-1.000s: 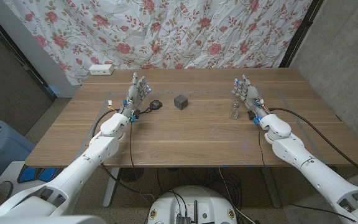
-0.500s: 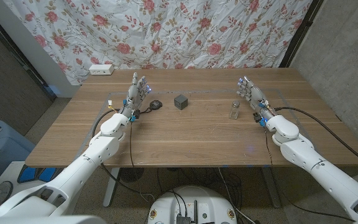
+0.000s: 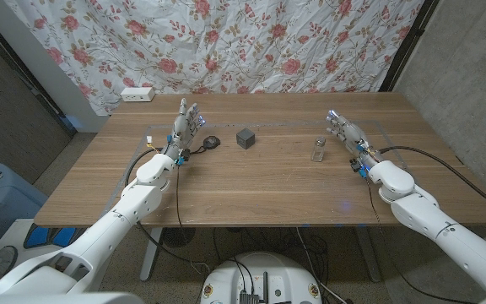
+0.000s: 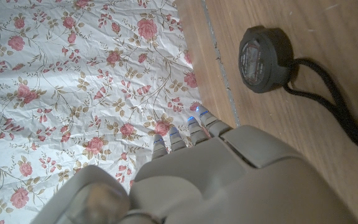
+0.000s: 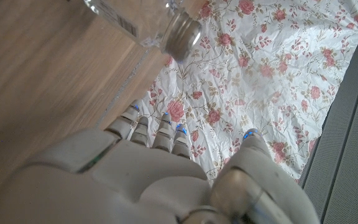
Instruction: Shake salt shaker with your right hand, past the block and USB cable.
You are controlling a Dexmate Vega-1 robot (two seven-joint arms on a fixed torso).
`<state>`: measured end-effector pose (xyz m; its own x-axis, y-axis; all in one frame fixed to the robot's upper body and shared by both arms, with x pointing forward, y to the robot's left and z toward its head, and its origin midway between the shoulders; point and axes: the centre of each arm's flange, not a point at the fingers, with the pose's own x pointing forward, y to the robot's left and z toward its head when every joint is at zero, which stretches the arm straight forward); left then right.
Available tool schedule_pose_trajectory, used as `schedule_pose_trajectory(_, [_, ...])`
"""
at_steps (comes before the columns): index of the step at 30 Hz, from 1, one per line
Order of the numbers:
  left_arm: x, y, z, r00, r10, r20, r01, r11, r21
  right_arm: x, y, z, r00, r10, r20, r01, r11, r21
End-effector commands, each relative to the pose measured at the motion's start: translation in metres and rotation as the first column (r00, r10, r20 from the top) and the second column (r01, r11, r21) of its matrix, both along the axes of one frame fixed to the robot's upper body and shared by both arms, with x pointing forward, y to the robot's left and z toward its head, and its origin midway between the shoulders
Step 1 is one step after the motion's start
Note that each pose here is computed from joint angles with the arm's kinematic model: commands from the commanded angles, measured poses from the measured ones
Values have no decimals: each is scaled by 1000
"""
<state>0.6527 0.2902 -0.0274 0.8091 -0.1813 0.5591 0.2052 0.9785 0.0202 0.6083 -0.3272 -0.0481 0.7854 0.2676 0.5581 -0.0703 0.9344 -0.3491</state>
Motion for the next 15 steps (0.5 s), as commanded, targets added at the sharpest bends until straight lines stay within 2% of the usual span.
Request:
schedule_pose_trajectory(1, [0,0,0,1000,0,0,0,1000,0,-6,-8,-8,999,-39,5,40,995,-94])
schedule_pose_trajectory(6, [0,0,0,1000,0,0,0,1000,0,-6,-8,-10,999,-36,6,37,990,-135])
schedule_pose_trajectory(15, [0,0,0,1000,0,0,0,1000,0,-8,-7,-12,998,-44,54,54,980,-194])
